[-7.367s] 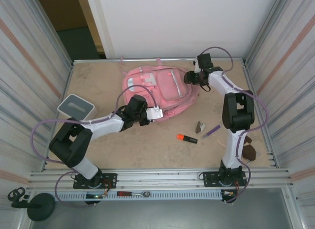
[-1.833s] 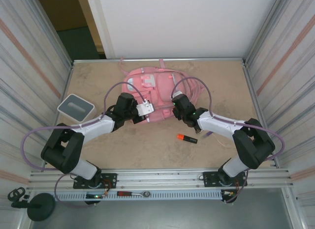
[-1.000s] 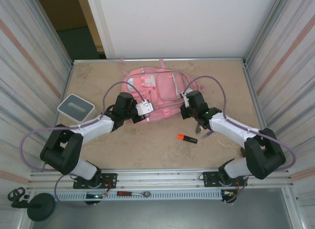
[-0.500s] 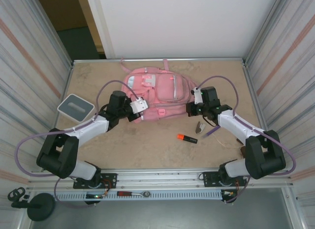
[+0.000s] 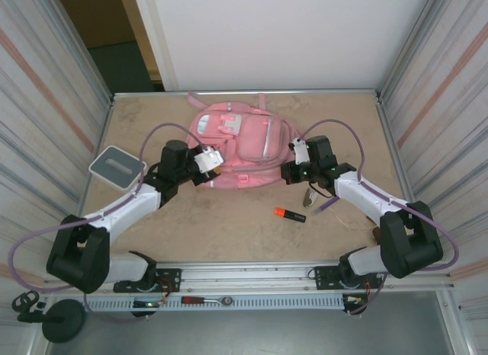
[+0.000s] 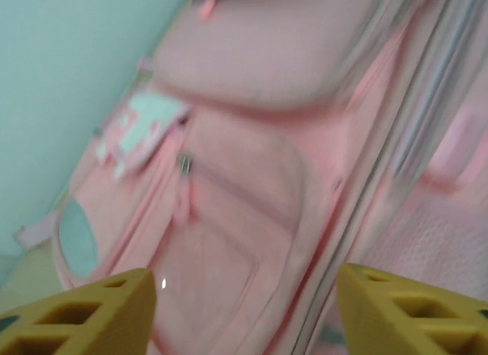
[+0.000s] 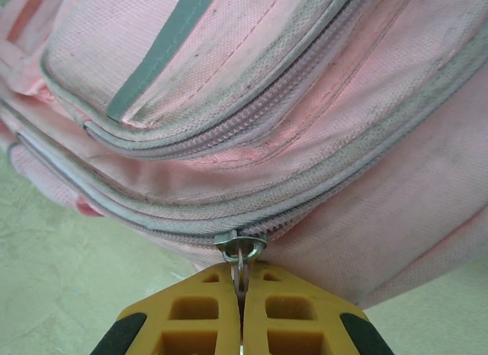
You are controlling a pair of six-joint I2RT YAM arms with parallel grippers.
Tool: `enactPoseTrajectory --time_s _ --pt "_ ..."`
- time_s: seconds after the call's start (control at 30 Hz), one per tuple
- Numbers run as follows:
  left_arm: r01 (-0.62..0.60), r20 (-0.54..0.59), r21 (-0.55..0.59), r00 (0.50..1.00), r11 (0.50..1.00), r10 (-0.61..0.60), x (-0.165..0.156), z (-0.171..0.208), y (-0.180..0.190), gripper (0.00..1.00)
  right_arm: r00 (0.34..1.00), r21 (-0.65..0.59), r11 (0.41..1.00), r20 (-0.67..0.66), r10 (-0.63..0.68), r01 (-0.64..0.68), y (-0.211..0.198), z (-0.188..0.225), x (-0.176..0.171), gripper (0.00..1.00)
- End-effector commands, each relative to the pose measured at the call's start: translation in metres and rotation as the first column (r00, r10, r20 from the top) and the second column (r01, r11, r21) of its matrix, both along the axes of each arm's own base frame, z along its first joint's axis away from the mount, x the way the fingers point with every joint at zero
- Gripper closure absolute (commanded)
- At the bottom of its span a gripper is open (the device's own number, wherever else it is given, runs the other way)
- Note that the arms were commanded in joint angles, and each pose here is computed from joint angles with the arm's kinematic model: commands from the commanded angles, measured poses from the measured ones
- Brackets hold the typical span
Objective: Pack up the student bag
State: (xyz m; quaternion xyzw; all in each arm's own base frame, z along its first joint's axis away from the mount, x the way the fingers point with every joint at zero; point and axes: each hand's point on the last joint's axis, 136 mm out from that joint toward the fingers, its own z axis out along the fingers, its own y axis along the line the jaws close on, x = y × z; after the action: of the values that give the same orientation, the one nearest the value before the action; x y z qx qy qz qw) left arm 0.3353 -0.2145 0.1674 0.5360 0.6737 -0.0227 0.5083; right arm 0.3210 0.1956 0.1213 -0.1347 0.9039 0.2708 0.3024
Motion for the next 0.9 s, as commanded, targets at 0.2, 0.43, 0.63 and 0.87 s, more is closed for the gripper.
enactPoseTrajectory --time_s 0.2,0.43,0.63,0.87 --pt "0.237 0.082 0.141 0.965 0.961 -0.250 -0.009 -0.007 -0.097 0.30 0.995 0.106 0.990 -0.008 0.097 -0.096 0.024 0.026 -0.017 1.00" --pt "0.216 0.105 0.215 0.964 0.952 -0.243 0.019 -0.030 -0.116 0.45 0.992 0.120 0.985 -0.019 0.123 -0.120 0.024 0.027 -0.028 1.00" --pt "0.204 0.100 0.229 0.968 0.952 -0.231 0.025 -0.041 -0.083 0.98 0.998 0.009 1.000 -0.065 0.005 -0.004 -0.010 0.009 -0.024 1.00" --pt "0.217 0.100 0.159 0.967 0.963 -0.235 0.017 -0.031 -0.041 1.00 0.988 -0.235 0.961 0.009 -0.151 0.149 -0.046 0.000 -0.007 1.00"
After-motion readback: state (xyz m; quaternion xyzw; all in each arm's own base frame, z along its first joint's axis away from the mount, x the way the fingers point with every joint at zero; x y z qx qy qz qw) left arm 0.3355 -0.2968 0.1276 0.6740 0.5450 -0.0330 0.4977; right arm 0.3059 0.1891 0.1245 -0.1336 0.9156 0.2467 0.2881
